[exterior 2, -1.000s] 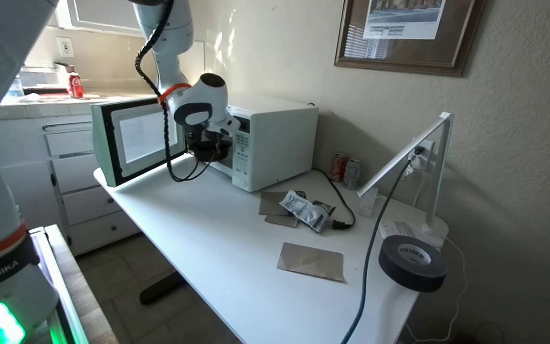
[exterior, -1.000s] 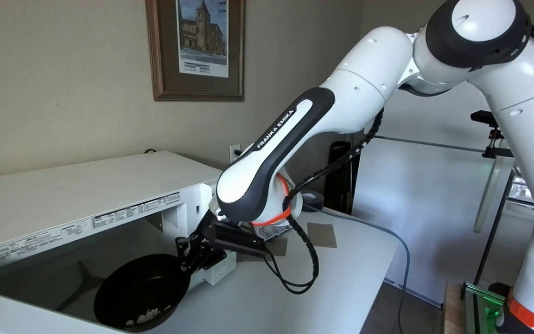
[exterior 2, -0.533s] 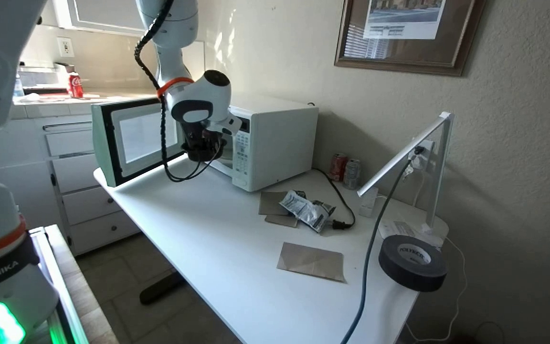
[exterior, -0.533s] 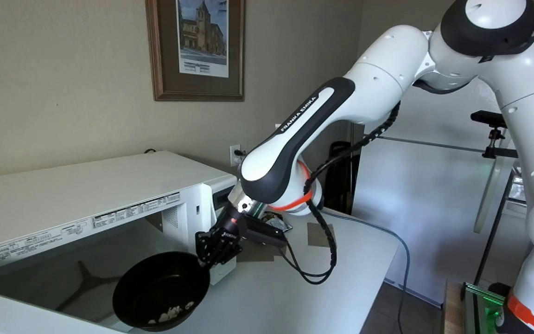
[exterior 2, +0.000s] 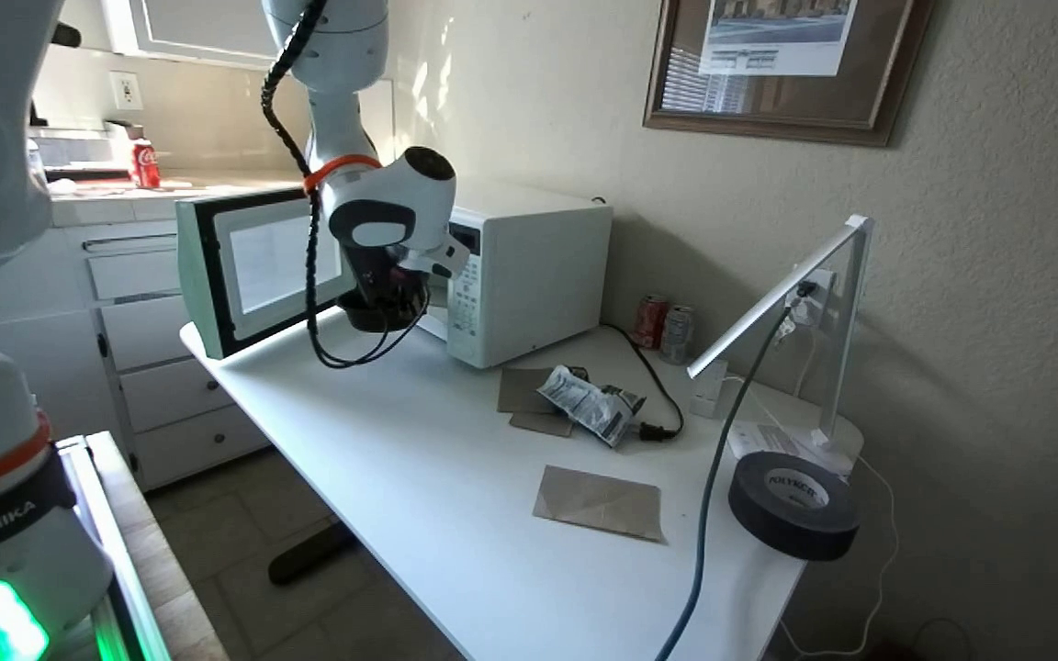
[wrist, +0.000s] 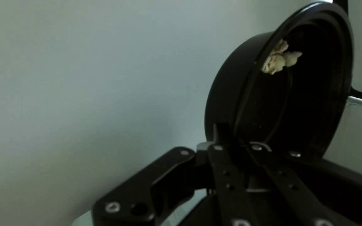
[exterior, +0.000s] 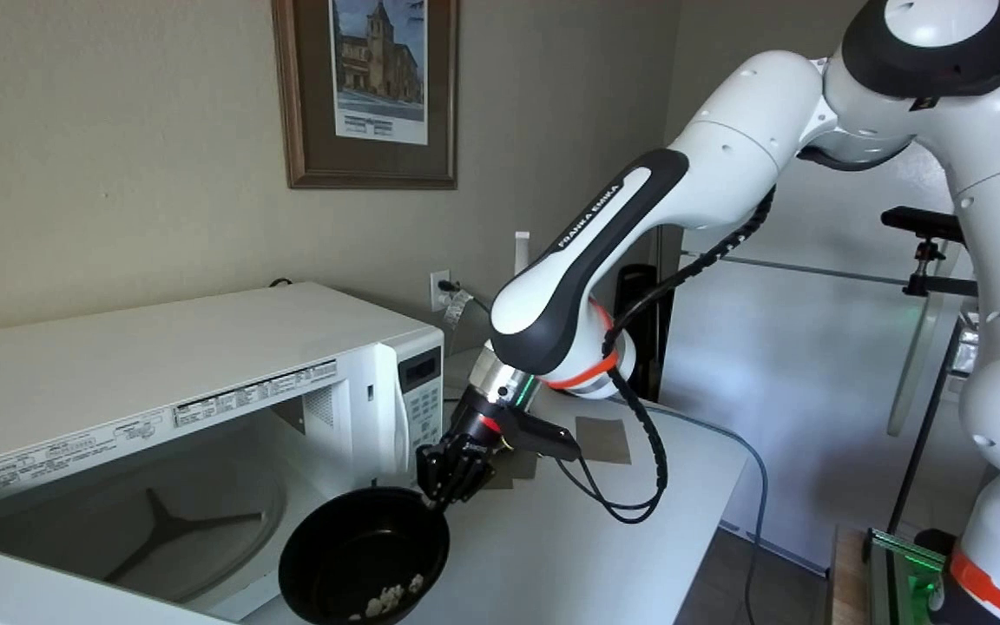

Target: Take the black bowl out of the microwave

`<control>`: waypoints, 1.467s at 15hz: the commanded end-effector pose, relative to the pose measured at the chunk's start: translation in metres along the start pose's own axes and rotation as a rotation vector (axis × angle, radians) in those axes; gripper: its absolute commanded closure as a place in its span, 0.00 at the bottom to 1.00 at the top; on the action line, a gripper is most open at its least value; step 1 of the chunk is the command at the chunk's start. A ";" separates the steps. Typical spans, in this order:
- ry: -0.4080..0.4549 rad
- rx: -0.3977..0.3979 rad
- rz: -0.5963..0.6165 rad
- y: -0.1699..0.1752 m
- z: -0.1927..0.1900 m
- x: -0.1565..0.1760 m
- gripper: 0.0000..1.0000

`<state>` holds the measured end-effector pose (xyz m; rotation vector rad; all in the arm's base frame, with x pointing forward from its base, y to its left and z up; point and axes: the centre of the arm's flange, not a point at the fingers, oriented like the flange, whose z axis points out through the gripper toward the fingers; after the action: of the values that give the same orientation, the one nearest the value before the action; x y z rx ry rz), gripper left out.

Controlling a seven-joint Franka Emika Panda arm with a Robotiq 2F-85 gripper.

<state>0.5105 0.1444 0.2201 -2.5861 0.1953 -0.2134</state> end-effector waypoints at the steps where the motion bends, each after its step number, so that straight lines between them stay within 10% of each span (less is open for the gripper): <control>1: -0.042 -0.006 -0.015 0.024 -0.031 -0.025 0.98; 22: -0.150 -0.144 0.069 0.131 -0.072 -0.064 0.98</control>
<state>0.4342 0.0160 0.2015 -2.6764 0.2648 -0.0214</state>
